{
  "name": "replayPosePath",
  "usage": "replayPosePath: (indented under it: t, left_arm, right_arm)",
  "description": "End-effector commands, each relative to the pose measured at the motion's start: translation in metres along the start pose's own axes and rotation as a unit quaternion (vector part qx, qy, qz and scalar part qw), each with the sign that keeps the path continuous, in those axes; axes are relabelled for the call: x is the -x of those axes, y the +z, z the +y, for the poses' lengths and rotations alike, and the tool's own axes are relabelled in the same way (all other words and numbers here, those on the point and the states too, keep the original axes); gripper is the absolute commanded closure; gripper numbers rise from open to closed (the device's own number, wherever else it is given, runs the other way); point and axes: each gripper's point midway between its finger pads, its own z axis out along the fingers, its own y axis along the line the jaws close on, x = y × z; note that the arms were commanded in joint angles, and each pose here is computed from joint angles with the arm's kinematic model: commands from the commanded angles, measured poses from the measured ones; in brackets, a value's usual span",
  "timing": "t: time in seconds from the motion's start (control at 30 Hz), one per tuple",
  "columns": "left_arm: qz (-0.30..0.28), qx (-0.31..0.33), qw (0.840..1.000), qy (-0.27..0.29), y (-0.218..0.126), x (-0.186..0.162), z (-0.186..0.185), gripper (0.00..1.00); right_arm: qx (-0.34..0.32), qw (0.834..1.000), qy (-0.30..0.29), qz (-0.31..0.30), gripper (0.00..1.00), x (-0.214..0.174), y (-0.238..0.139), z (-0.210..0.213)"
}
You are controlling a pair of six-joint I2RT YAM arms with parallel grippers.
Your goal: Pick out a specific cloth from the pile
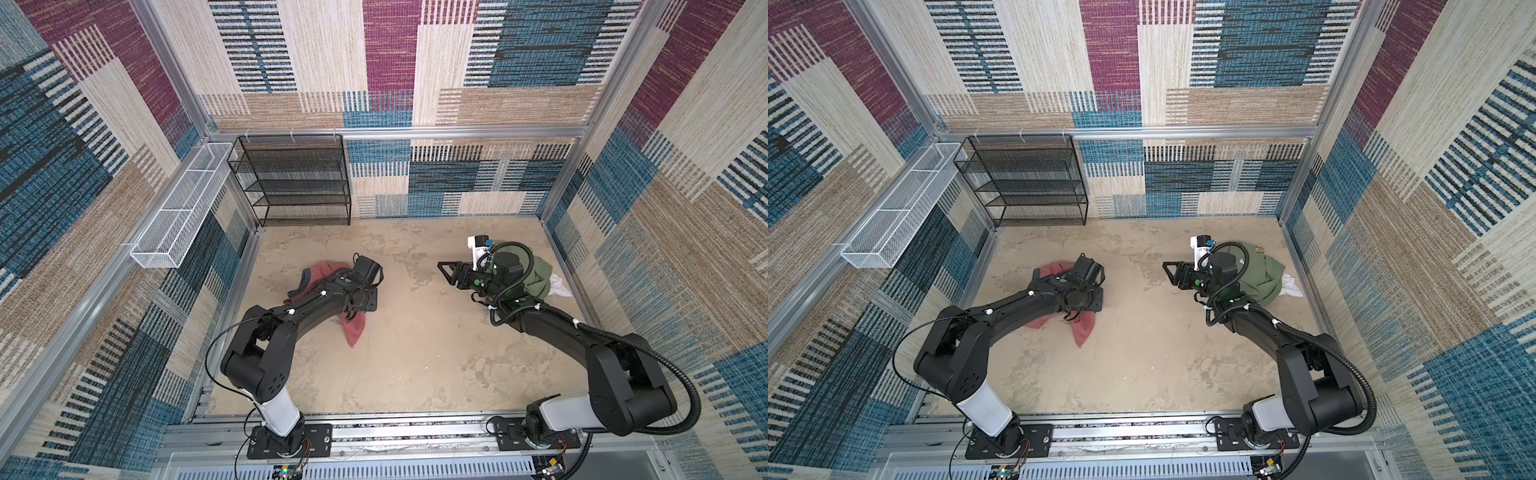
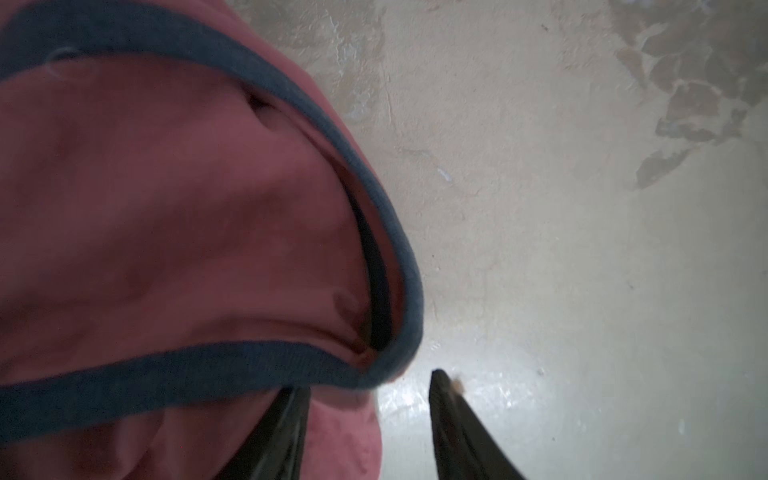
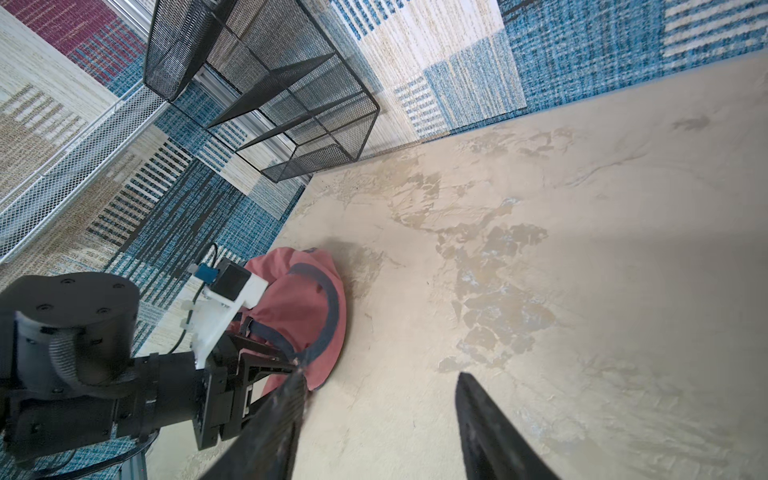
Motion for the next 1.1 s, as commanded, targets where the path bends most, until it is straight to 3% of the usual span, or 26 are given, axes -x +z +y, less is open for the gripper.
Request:
replayPosePath:
  t: [0.0, 0.13, 0.27, 0.43, 0.77, 1.07]
  left_arm:
    - [0.000, 0.036, 0.999, 0.012, 0.011, 0.003, 0.009, 0.52]
    - [0.015, 0.058, 0.998, 0.018, 0.026, -0.001, 0.013, 0.69]
    - [0.021, 0.062, 0.998, 0.017, 0.029, 0.000, 0.012, 1.00]
    - [0.003, 0.039, 0.999, 0.008, 0.010, 0.011, 0.006, 1.00]
    - [-0.091, -0.043, 0.994, -0.031, -0.081, 0.054, -0.004, 1.00]
    - [-0.132, -0.041, 0.983, -0.123, -0.114, 0.068, 0.062, 1.00]
  right_arm:
    - [0.004, 1.000, -0.003, -0.008, 0.39, 0.005, 0.002, 0.002]
    - [0.004, 1.000, -0.003, -0.008, 0.39, 0.006, 0.005, 0.001]
    - [0.002, 1.000, -0.003, -0.005, 0.39, 0.008, 0.007, 0.001]
    - [-0.003, 1.000, -0.005, -0.005, 0.39, 0.008, 0.008, -0.001]
    - [0.005, 1.000, 0.000, 0.000, 0.39, 0.008, 0.013, 0.000]
    - [0.010, 1.000, 0.006, -0.003, 0.39, 0.010, 0.013, 0.001]
